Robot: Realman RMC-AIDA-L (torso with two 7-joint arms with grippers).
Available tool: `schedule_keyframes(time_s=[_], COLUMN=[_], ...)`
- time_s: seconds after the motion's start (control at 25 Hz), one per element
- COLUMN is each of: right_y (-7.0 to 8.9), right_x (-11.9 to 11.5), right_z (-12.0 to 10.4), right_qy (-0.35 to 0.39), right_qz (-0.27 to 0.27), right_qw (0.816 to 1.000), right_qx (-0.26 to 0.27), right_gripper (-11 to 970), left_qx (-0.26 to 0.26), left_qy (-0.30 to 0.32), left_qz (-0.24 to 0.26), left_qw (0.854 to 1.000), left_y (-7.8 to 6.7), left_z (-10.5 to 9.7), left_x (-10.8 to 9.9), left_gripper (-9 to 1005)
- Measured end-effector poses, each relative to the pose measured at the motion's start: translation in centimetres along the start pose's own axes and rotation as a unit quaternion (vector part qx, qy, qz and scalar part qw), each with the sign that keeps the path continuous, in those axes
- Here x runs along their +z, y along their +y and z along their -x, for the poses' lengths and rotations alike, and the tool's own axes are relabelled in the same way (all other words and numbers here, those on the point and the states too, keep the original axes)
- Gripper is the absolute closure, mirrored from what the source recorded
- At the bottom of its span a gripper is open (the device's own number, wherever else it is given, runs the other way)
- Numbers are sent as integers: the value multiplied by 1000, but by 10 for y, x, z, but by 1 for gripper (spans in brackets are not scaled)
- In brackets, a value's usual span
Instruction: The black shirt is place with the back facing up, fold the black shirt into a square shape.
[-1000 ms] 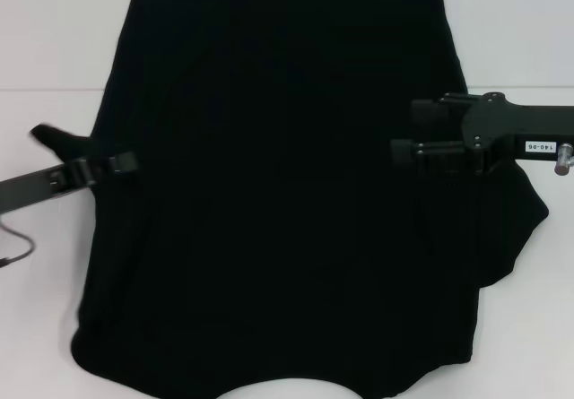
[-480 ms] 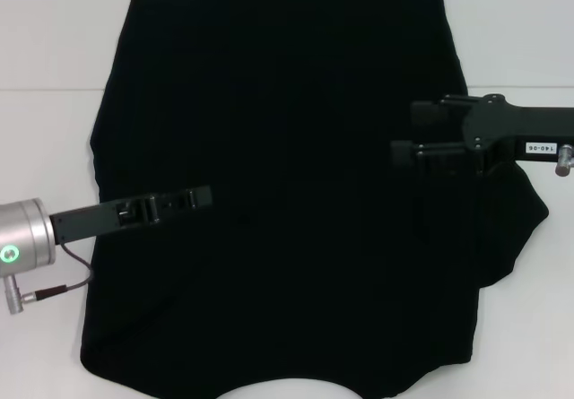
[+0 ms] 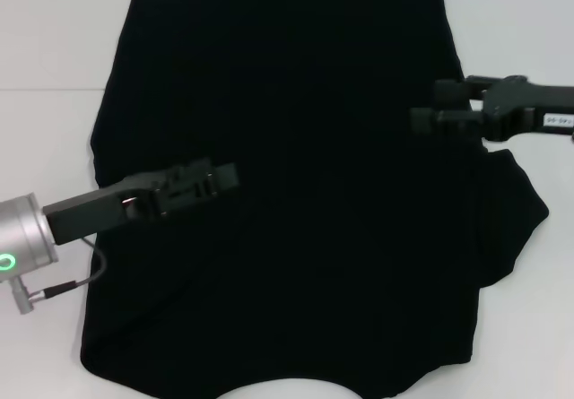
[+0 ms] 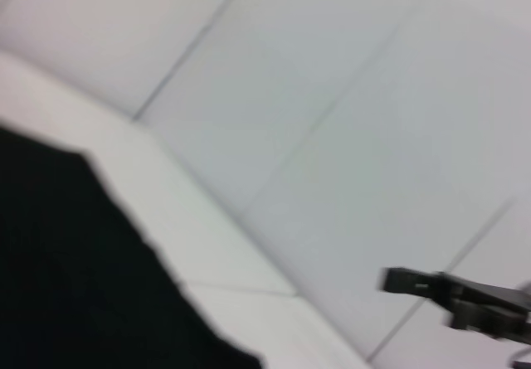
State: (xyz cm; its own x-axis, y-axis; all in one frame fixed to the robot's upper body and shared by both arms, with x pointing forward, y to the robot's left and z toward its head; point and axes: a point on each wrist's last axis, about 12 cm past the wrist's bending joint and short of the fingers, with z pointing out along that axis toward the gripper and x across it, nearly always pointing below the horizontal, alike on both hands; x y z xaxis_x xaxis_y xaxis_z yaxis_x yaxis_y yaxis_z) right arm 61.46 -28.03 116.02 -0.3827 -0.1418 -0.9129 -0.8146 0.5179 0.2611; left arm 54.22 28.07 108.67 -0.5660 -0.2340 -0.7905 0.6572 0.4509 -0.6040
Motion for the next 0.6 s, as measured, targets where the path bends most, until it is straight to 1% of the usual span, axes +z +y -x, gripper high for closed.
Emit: schedule_keyframes(time_s=[0.04, 0.08, 0.16, 0.24, 0.36, 0.4, 0.48, 0.6], right_y=[-4, -4, -6, -8, -11, -14, -16, -24], right_x=[-7, -7, -13, -17, -23, -29, -32, -45], right_z=[0, 0, -1, -4, -7, -9, -10, -12], right_qy=[-8, -8, -12, -9, 2, 23, 33, 65], right_qz=[-15, -15, -25, -32, -40, -52, -60, -92], right_qw=[999, 999, 997, 994, 987, 981, 979, 968], right_qx=[33, 33, 67, 107, 159, 184, 193, 225], right_gripper=[77, 77, 77, 77, 77, 77, 77, 78], left_qx=[13, 26, 66, 116, 166, 174, 187, 201], left_qy=[-2, -4, -4, 2, 22, 29, 47, 67], left_qz=[-8, -17, -38, -63, -91, -96, -105, -120], left_qw=[1000, 1000, 997, 991, 982, 980, 976, 970], left_y=[-2, -3, -7, -13, -19, -20, -21, -25], left_z=[0, 1, 3, 4, 3, 2, -1, -9], left_x=[3, 5, 12, 18, 26, 28, 32, 35], left_gripper=[353, 308, 218, 128, 79, 63, 31, 35])
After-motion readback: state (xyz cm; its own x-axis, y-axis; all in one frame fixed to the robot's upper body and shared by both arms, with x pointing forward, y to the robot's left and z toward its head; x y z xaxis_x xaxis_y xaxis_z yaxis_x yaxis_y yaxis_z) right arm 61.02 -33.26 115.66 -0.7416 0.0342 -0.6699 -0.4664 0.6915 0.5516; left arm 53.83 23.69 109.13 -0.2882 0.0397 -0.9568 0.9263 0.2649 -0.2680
